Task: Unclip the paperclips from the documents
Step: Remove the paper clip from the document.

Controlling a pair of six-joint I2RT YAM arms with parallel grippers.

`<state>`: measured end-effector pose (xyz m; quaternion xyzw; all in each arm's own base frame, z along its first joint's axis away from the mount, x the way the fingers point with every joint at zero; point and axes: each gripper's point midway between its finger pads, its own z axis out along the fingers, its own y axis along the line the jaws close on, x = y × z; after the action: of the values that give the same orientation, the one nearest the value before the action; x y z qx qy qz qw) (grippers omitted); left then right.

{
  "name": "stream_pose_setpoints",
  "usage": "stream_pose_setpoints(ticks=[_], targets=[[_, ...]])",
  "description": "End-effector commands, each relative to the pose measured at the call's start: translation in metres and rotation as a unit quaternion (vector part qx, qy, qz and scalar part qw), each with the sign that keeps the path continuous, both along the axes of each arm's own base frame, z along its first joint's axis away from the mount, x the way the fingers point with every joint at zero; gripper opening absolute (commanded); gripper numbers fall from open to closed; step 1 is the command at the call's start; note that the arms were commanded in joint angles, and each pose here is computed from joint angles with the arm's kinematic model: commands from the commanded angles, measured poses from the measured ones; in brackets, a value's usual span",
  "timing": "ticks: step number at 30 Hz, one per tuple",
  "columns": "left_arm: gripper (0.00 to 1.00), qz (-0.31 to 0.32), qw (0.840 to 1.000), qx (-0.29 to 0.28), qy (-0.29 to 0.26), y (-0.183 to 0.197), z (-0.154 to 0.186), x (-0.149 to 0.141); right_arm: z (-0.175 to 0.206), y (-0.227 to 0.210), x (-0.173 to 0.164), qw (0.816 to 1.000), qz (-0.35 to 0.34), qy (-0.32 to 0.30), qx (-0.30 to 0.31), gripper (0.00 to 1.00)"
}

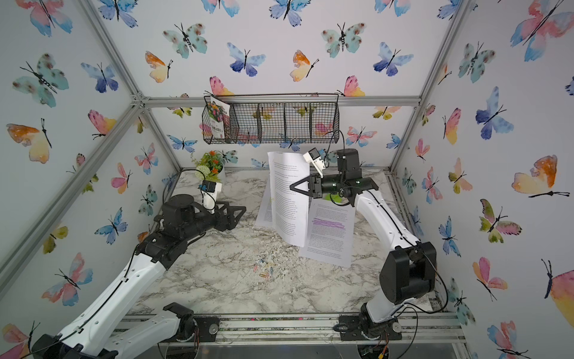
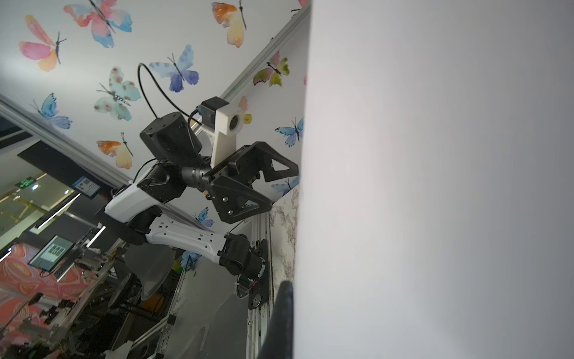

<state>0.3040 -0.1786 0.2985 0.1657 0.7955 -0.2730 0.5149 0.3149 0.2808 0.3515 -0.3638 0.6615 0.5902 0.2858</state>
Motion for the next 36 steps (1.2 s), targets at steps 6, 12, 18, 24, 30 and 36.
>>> stream_pose_setpoints(ticks=[6, 12, 18, 24, 30, 36], targets=[[0.87, -0.084, 0.994, 0.001, -0.077, -0.031, 0.043, 0.023, 0.061, 0.018, -0.049, 0.989, 0.090, -0.098, 0.070, 0.02], [0.86, -0.130, 0.989, -0.045, -0.056, -0.041, 0.053, 0.026, 0.070, 0.024, -0.061, 0.984, 0.111, -0.113, 0.078, 0.02], [0.80, -0.199, 0.977, -0.076, -0.026, -0.056, 0.063, 0.008, 0.073, 0.025, -0.060, 0.981, 0.114, -0.133, 0.082, 0.02], [0.65, -0.248, 0.963, -0.102, 0.009, -0.057, 0.054, -0.011, 0.073, 0.026, -0.059, 0.979, 0.121, -0.137, 0.085, 0.02], [0.25, -0.226, 0.963, -0.131, 0.066, -0.032, 0.045, -0.007, 0.070, 0.028, -0.054, 0.979, 0.117, -0.144, 0.083, 0.02], [0.26, -0.224, 0.962, -0.139, 0.077, -0.026, 0.041, -0.012, 0.072, 0.029, -0.050, 0.978, 0.113, -0.154, 0.084, 0.02]])
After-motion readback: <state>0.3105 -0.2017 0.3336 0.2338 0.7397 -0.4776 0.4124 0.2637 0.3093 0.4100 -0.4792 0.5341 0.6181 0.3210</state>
